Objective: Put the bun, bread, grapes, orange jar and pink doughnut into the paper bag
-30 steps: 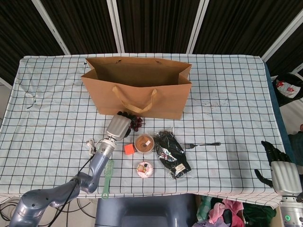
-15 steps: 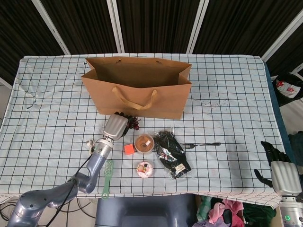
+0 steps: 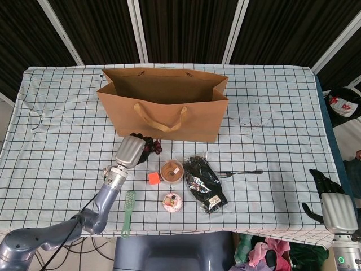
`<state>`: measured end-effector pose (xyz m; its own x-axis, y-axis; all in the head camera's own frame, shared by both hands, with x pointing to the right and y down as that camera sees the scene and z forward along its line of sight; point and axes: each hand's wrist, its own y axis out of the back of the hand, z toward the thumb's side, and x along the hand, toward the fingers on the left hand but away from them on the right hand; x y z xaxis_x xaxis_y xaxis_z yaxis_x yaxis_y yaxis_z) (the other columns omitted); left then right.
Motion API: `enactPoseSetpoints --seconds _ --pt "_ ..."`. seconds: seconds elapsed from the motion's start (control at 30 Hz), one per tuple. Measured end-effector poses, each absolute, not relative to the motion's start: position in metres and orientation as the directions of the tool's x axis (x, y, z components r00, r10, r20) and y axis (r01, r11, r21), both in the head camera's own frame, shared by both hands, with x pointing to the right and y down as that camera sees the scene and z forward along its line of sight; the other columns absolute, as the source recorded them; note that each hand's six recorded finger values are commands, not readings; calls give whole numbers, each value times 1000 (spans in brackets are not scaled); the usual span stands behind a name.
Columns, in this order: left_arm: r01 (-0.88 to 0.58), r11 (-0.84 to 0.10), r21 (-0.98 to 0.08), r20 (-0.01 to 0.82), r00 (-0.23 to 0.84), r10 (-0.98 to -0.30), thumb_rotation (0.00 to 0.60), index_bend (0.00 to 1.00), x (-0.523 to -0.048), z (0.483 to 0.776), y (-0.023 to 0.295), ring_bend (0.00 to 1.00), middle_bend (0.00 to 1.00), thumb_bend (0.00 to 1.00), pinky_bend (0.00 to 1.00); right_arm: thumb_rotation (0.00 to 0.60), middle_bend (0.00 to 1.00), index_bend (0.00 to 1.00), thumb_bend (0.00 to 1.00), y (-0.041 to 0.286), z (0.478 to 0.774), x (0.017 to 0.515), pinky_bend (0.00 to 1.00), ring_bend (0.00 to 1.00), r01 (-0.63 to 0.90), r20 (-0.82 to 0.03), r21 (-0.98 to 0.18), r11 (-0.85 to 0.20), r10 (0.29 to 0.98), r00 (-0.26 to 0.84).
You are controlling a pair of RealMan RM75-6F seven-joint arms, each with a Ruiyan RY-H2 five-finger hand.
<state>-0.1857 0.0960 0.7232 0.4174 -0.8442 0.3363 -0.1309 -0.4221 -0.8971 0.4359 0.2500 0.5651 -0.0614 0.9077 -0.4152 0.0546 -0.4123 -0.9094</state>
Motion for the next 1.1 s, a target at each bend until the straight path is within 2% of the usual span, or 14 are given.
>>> enactPoseSetpoints --seconds 0.3,0.6,0.7,0.93,1.1 --pt "-187 -434 -881 307 471 -827 600 533 -184 671 105 462 616 450 501 600 109 75 209 250 566 435 248 188 50 -418 -908 -416 906 -61" --pt "-206 -351 -914 195 535 -822 600 531 -176 584 102 480 617 450 519 600 110 75 209 250 566 436 248 188 49 -415 -910 -412 908 -65" --pt "-207 -296 -932 144 540 -830 600 536 -172 559 89 505 621 450 555 600 110 75 208 250 565 437 248 188 50 -413 -910 -411 908 -68" --pt "-338 -208 -918 -13 549 -836 600 536 -137 496 44 510 623 450 561 600 110 75 208 250 568 439 248 188 43 -420 -908 -417 904 -77" --pt "-405 -150 -902 -85 508 -857 600 535 -127 471 11 509 618 450 560 600 110 75 208 250 570 444 248 188 41 -423 -906 -421 901 -95"
